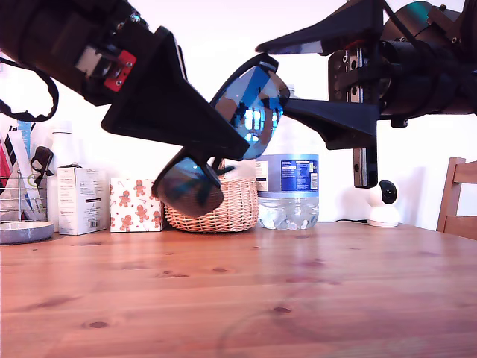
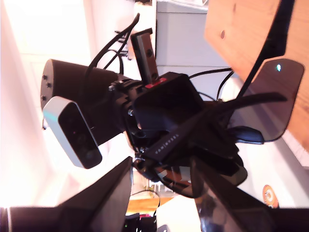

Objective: Pick up the sunglasses and close them, then place them back on the table

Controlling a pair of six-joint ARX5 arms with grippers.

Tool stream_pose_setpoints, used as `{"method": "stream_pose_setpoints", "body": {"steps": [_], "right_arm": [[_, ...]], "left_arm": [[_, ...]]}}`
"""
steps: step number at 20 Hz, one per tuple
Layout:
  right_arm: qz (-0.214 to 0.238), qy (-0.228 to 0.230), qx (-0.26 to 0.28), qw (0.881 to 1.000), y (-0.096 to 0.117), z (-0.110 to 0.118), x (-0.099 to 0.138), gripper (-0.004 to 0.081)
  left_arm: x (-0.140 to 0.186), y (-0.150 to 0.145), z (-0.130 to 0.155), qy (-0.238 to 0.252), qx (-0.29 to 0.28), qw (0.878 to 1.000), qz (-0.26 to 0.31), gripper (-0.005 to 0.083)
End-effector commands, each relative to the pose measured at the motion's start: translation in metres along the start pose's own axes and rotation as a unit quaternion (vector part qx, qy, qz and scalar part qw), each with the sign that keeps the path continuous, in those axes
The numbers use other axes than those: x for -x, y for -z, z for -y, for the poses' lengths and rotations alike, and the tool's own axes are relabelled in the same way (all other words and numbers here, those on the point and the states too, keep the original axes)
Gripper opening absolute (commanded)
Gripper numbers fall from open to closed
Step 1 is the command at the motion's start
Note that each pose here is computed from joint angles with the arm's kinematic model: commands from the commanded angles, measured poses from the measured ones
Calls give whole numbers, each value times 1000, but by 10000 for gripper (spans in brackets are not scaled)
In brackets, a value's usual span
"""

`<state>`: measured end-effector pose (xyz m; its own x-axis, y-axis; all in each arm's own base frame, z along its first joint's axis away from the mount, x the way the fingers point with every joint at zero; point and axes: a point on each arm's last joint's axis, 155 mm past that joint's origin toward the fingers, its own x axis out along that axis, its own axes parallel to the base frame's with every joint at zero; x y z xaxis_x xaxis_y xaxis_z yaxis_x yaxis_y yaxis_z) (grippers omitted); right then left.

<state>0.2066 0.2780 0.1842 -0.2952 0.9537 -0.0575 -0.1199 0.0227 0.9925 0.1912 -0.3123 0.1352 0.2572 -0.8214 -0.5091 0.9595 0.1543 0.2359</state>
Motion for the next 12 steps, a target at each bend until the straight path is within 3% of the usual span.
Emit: {"method": "stream_pose_setpoints", "body": {"steps": [1, 5, 10, 12], "right_arm": [[-2, 0, -4, 1000, 4, 7, 0, 339], [26, 16, 5, 1000, -7, 14, 9, 338], [92, 54, 25, 994, -30, 29, 36, 338], [117, 83, 66, 987, -40, 38, 43, 338]], "left_arm": [[2, 1, -3, -6, 2, 1000, -2, 125], [2, 7, 0, -1, 6, 1000, -14, 125], [2, 7, 0, -2, 6, 1000, -14, 125], [2, 2, 3, 9, 12, 1000, -4, 125]]}}
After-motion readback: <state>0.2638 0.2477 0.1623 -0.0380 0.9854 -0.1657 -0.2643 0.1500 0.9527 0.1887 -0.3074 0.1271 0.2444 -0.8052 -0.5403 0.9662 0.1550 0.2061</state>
